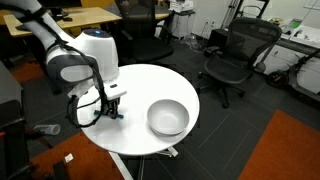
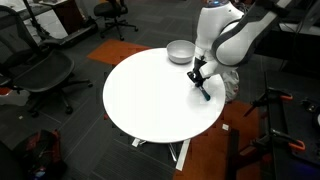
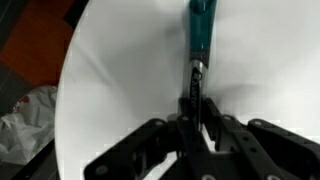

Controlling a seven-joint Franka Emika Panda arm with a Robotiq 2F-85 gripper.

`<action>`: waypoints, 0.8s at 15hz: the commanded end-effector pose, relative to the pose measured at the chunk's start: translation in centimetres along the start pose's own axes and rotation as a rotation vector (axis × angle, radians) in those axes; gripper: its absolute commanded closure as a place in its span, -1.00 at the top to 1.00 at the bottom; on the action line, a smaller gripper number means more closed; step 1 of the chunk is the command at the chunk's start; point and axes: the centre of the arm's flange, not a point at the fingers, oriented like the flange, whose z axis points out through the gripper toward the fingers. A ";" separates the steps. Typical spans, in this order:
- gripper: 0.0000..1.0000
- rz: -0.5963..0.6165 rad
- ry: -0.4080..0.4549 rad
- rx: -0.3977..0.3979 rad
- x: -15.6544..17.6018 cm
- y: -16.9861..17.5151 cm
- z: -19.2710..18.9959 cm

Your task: Put the green marker inside the grey bowl

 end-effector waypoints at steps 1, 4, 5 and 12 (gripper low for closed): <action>-0.91 -0.013 0.010 0.011 0.2 0.1 -1.1; -0.91 -0.031 0.030 -0.009 0.6 0.2 -4.4; -0.91 -0.038 0.042 -0.009 0.9 0.2 -5.5; -0.91 -0.089 0.123 -0.046 4.2 -0.5 -13.1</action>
